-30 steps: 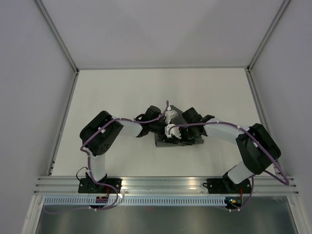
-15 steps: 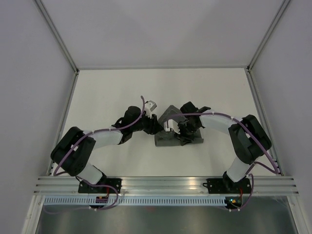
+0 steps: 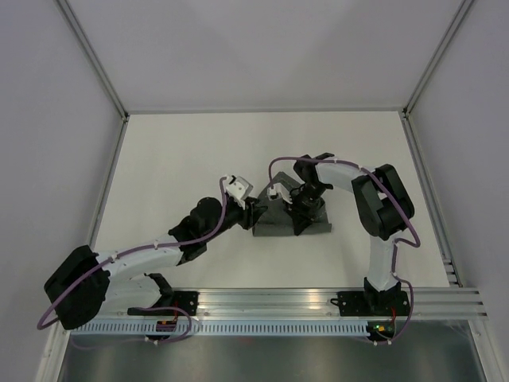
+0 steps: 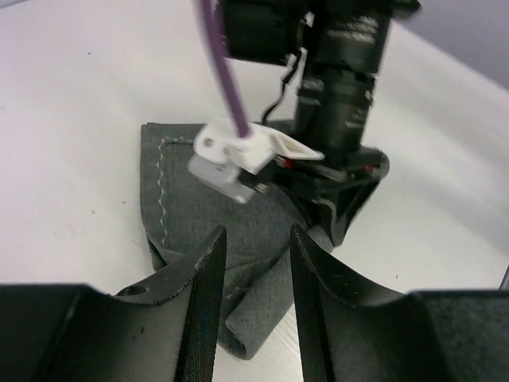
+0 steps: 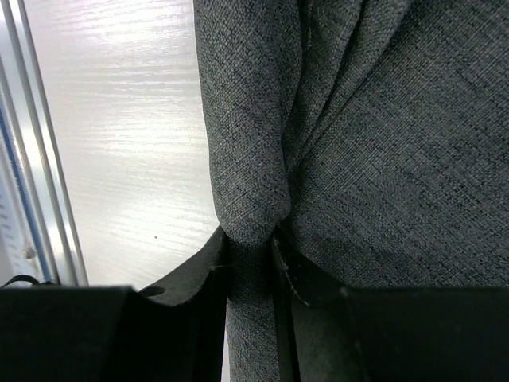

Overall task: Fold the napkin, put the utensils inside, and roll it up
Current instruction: Roll the napkin with the utensil

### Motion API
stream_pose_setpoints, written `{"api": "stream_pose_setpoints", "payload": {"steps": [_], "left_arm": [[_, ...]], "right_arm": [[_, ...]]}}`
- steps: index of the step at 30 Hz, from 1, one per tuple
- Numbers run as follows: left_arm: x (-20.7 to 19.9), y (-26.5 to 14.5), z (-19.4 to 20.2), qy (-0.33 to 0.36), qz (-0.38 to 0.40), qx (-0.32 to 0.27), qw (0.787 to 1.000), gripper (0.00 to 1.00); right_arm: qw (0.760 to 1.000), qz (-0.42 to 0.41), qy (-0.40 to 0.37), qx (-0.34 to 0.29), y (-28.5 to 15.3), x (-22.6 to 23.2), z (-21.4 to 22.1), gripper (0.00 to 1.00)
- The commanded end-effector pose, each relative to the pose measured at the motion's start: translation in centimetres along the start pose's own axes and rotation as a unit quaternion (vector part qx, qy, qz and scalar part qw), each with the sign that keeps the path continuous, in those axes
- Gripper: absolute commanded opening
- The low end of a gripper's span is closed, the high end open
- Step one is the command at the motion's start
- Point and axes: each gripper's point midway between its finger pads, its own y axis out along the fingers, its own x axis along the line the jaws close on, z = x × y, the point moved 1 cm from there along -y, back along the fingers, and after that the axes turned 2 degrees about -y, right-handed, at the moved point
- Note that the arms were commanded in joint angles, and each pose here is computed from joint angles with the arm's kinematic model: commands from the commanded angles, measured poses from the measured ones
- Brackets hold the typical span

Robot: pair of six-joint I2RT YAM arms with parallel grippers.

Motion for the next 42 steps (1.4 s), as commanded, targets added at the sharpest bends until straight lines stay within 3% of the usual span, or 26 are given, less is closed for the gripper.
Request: {"api": "stream_pose_setpoints", "payload": {"steps": [1,8,15,26,42], "left_arm": [[-1.4,0.6,-0.2,0.101,-0.012,0.011,0.995,0.43],[-4.1,2.5,2.6,0.177,0.02,0.072,0.981,0.45],[-5.6,5.0,7.5,0.252,0.053,0.149,0.955,0.49],[-7.3,6.8,11.5,0.291,0.107,0.19,0.932,0.55],[-7.4,7.7,14.9,0.307,0.125,0.222,0.917,0.56]], "right_arm": [[0.998,-0.038,0.026,0.05,1.2,-0.4,2.7,0.14],[0.996,-0.055,0.047,0.06,1.4,-1.4,2.4,0.15],[0.993,-0.067,0.065,0.072,1.8,-2.2,2.6,0.15],[0.99,-0.08,0.089,0.07,2.0,-3.2,2.8,0.18],[0.988,-0.085,0.106,0.071,2.3,-4.1,3.3,0.2]]}}
